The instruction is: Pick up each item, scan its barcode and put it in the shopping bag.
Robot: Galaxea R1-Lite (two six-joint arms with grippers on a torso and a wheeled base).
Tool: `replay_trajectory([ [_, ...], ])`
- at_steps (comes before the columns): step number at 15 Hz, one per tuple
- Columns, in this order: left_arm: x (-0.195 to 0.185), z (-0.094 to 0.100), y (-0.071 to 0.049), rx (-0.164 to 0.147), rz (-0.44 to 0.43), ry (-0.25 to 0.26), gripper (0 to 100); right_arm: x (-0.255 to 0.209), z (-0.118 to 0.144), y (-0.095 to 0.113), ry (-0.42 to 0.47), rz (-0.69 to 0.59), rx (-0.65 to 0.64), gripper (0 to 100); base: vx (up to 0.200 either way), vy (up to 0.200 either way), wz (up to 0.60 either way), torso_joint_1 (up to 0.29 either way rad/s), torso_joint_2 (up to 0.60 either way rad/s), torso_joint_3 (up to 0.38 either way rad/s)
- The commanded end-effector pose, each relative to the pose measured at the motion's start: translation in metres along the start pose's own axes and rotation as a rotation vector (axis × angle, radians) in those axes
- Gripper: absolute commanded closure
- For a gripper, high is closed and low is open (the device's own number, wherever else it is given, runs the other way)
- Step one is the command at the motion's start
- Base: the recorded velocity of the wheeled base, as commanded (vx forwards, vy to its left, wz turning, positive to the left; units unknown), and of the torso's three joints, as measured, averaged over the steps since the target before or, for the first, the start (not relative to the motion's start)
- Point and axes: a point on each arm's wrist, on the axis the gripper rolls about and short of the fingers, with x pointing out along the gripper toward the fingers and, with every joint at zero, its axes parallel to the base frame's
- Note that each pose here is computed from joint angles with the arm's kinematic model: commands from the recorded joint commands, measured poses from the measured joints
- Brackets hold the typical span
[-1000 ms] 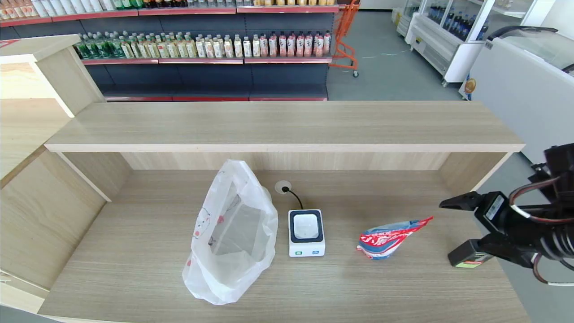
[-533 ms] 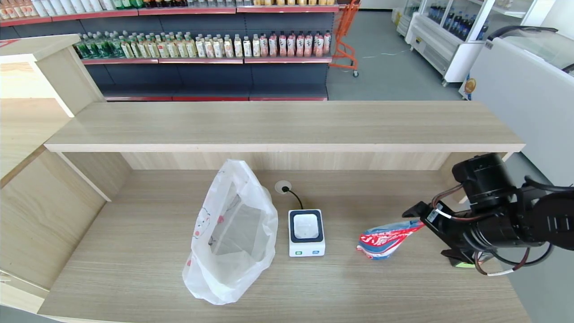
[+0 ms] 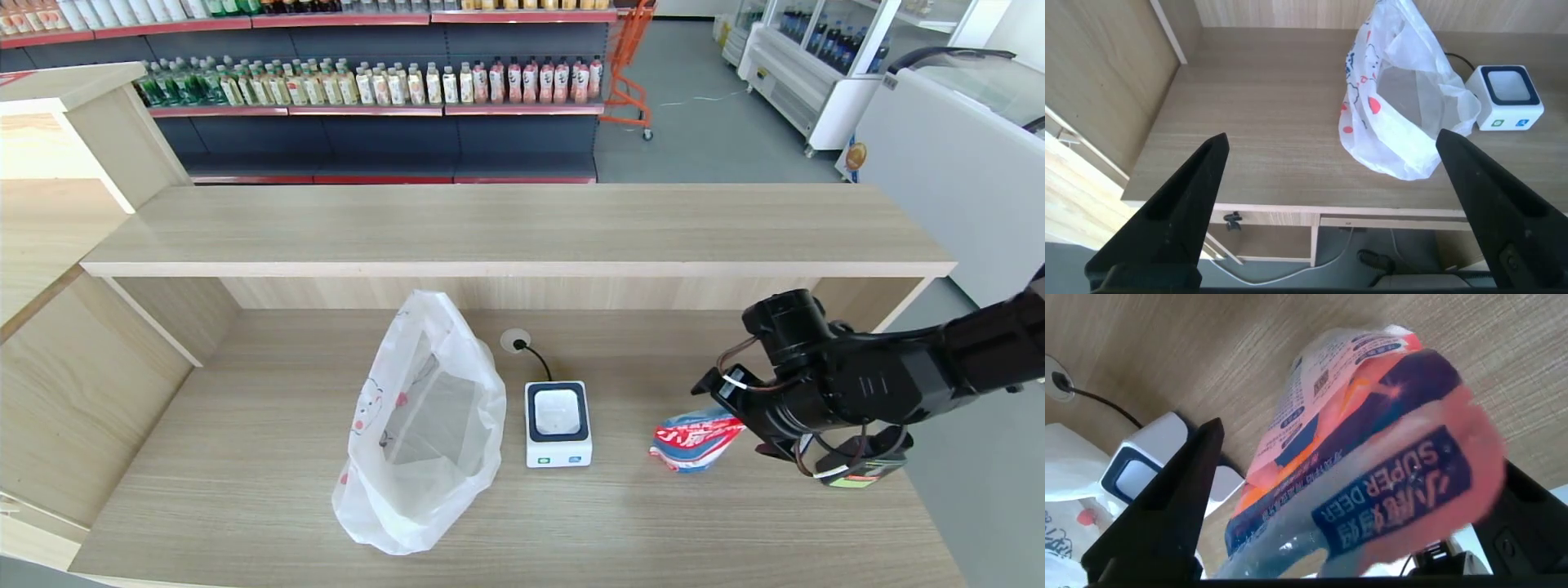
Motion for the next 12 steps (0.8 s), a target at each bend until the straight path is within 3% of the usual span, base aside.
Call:
replay_trajectory([
  [1,0.000,0.000,0.000,0.000,0.000,-0.001,0,0.025,-0.004,0.006,0.019,-0.022,-0.018,0,0.000,0.000,0.00,0.000,0.00,0.000],
  [5,0.000,0.000,0.000,0.000,0.000,-0.001,0,0.038,-0.005,0.013,0.022,-0.018,-0.035,0,0.000,0.000,0.00,0.000,0.00,0.000],
  [6,0.000,0.000,0.000,0.000,0.000,-0.001,0,0.039,-0.007,0.014,0.019,-0.009,-0.040,100,0.000,0.000,0.00,0.000,0.00,0.000],
  [12,0.000,0.000,0.000,0.000,0.000,0.001,0,0.048,-0.013,0.002,-0.020,-0.107,-0.252,100,0.000,0.000,0.00,0.000,0.00,0.000],
])
